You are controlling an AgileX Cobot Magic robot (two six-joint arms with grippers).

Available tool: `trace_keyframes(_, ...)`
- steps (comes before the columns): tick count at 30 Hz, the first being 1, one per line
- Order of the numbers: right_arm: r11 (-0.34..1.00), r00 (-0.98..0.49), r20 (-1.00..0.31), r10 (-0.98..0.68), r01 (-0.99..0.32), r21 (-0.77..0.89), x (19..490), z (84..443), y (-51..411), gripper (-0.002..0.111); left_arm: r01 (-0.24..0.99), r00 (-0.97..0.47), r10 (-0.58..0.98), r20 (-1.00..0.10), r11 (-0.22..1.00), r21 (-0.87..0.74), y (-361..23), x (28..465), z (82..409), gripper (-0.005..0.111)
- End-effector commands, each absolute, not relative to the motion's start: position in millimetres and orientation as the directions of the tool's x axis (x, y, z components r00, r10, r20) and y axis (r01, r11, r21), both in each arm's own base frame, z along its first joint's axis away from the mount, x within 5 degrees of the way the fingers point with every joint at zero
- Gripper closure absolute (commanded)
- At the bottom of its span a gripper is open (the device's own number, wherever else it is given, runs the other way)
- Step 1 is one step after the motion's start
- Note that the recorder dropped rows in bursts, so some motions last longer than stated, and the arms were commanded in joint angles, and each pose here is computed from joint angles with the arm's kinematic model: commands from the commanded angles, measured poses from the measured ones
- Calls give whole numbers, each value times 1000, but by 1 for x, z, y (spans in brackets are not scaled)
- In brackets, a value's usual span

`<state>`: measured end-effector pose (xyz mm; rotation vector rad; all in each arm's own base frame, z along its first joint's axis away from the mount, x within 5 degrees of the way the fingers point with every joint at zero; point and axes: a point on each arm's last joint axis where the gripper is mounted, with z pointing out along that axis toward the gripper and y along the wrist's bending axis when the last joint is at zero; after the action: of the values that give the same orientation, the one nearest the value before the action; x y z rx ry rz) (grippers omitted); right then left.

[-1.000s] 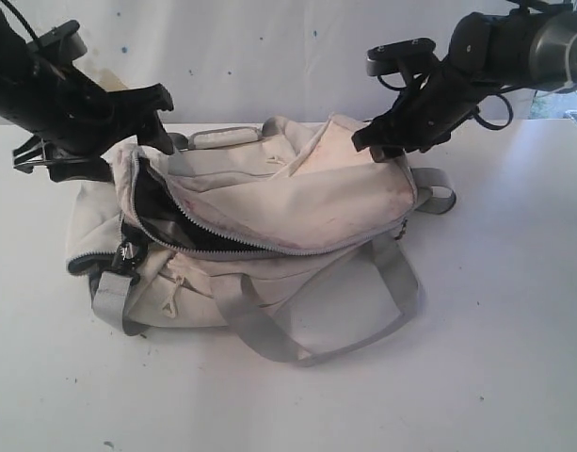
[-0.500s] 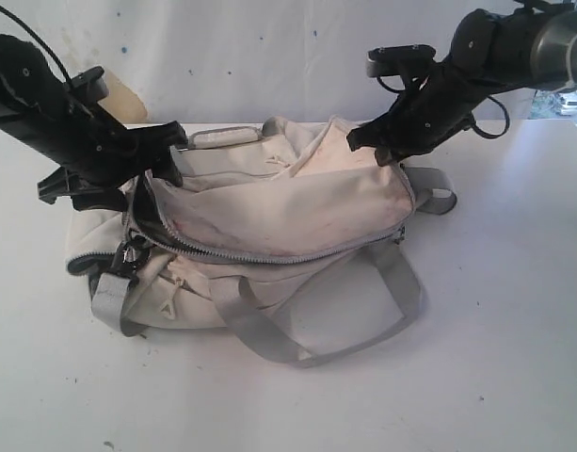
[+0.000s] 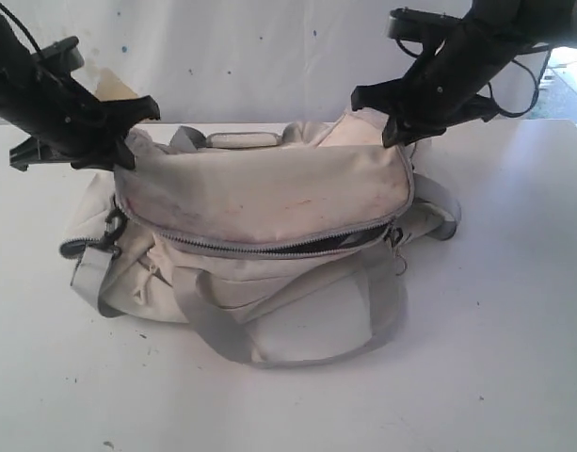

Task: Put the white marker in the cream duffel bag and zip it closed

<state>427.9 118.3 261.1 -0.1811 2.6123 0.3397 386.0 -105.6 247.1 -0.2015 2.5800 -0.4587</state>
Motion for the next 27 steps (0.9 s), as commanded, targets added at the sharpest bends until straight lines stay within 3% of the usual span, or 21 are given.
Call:
trace_keyframes(1,988,-887,-456,63,-10,156,423,268,102,108,-18,-819,-204,-536,943,-332,-87,400,267,106)
trace_keyframes(4,984,-875,-457,161,104,147,424,268,96,108,26,-805,-162,-571,952,-307,-80,406,275,106)
trace_keyframes(10,982,-872,-460,168,109,151,425,268,97,108,136,-805,-28,-593,964,-230,-79,406,282,102)
trace_keyframes(13,983,-880,-446,163,108,147,423,267,96,108,158,-811,16,-584,969,-192,-77,405,281,83)
trace_keyframes(18,978,-882,-435,180,114,172,423,267,98,108,153,-832,20,-554,969,-195,-77,402,280,39)
trace_keyframes(20,975,-883,-430,190,118,189,423,267,100,108,156,-839,25,-544,968,-196,-77,400,283,33)
trace_keyframes(23,973,-884,-428,189,110,202,423,267,101,108,144,-840,0,-543,964,-223,-77,393,298,33)
trace_keyframes(27,960,-883,-417,213,109,259,423,268,106,108,195,-835,-50,-548,904,-380,-89,375,326,39)
